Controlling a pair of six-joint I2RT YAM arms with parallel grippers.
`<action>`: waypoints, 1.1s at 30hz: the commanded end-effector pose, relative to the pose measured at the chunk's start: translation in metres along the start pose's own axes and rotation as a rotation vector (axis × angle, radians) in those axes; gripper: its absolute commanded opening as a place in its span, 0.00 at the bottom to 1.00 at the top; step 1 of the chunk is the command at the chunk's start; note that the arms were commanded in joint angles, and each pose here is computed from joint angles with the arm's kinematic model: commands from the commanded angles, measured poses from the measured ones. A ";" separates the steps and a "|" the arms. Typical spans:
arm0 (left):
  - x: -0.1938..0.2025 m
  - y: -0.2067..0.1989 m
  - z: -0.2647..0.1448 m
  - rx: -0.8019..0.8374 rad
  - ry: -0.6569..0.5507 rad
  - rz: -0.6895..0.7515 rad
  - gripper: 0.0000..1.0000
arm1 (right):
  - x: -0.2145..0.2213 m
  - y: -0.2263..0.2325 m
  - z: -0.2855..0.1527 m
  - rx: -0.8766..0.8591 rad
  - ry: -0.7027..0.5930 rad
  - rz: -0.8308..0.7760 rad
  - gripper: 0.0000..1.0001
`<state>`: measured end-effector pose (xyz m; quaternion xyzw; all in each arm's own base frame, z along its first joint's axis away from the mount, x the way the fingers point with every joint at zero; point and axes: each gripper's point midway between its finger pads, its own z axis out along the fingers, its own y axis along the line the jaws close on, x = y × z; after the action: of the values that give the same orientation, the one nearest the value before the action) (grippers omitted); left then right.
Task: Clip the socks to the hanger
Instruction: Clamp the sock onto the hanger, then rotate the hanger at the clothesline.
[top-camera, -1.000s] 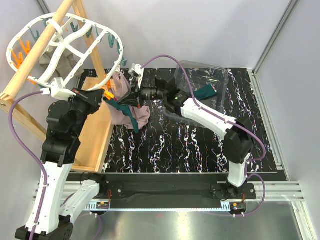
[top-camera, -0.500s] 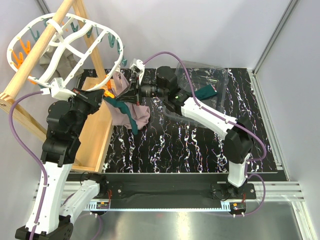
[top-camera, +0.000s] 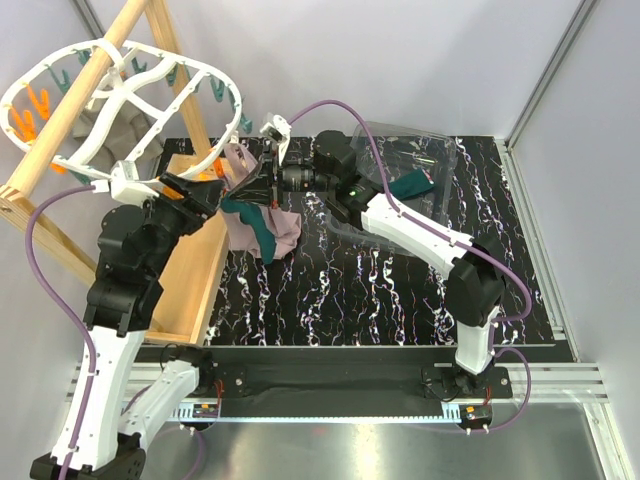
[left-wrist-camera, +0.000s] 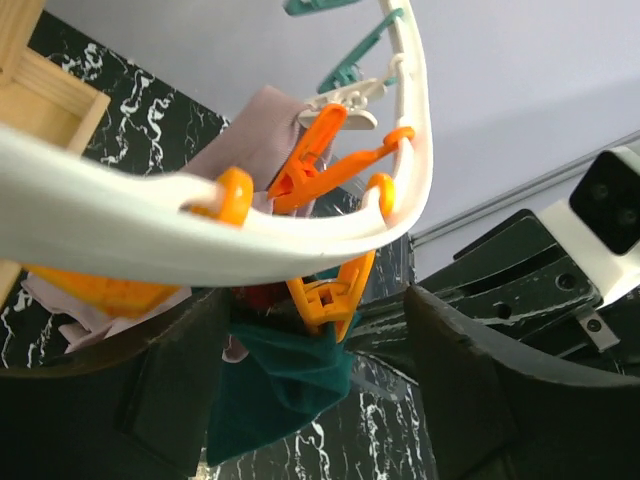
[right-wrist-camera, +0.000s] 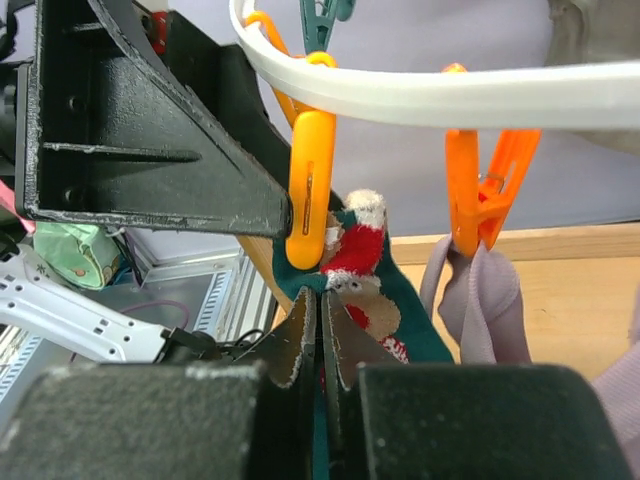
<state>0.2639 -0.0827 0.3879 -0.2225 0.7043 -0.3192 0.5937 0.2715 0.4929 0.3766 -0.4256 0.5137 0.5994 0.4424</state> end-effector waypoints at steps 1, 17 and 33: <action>0.001 -0.011 -0.010 0.064 0.004 -0.001 0.78 | -0.022 0.011 0.005 -0.058 -0.042 -0.052 0.07; 0.015 -0.055 -0.077 0.350 0.088 0.133 0.65 | -0.012 -0.014 -0.015 0.205 0.035 -0.075 0.58; -0.103 -0.091 -0.189 0.301 -0.353 0.440 0.61 | 0.051 -0.004 0.000 0.559 0.010 0.017 0.72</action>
<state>0.1028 -0.0633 0.5308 -0.0232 0.5793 -0.3046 0.7557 0.2484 0.5180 0.3068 -0.3671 0.6464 0.4591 0.4866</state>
